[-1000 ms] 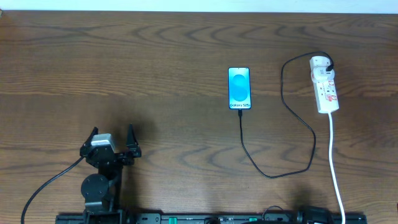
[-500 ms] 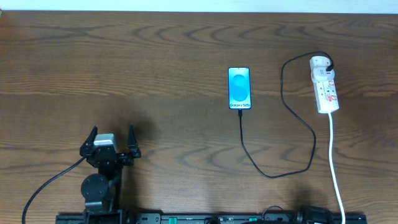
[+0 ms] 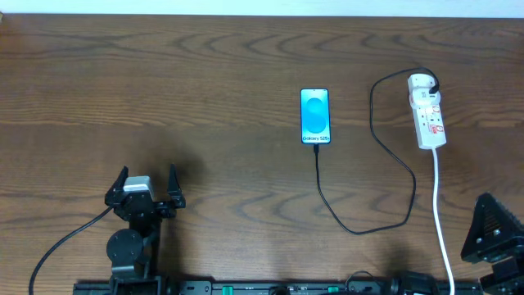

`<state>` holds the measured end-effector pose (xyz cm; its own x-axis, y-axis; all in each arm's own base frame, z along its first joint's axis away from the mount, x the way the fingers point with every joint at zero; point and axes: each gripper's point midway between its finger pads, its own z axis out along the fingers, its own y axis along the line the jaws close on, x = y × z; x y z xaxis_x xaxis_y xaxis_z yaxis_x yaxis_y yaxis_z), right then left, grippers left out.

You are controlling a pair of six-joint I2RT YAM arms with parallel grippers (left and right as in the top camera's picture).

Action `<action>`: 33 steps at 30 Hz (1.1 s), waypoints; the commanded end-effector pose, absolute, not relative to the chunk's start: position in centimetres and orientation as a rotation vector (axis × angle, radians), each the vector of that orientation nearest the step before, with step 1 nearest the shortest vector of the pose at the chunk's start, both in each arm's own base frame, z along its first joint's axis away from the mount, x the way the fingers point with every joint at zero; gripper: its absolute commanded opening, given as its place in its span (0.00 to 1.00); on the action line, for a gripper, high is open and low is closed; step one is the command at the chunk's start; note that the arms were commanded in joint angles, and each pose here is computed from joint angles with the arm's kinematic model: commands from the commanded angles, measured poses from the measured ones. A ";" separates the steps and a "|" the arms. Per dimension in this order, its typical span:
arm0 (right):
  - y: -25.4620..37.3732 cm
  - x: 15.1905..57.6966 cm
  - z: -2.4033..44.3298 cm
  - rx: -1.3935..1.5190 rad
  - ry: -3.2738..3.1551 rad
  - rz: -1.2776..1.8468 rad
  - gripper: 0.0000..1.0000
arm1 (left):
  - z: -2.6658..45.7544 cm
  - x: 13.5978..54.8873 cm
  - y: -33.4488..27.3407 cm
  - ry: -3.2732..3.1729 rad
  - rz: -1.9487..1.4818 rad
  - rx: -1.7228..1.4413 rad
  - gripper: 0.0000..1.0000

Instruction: Plug charger to phone and switch on socket

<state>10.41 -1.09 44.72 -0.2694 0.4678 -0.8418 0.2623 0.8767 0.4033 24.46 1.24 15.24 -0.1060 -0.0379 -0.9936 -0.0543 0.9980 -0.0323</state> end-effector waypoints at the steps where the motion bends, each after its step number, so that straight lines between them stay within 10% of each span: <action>1: -1.4 10.3 44.6 0.549 1.869 0.196 0.99 | 13.8 24.4 1.1 1.721 0.018 -0.050 0.95; 33: -2.7 19.5 31.3 0.490 1.669 0.217 0.99 | 13.8 24.4 1.1 1.721 0.018 -0.050 0.95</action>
<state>19.33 -2.75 33.61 -0.0867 0.4396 -0.8940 0.1952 0.8875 0.4175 24.45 1.23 15.25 -0.1057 -0.0375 -0.9937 -0.0534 0.9981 -0.0320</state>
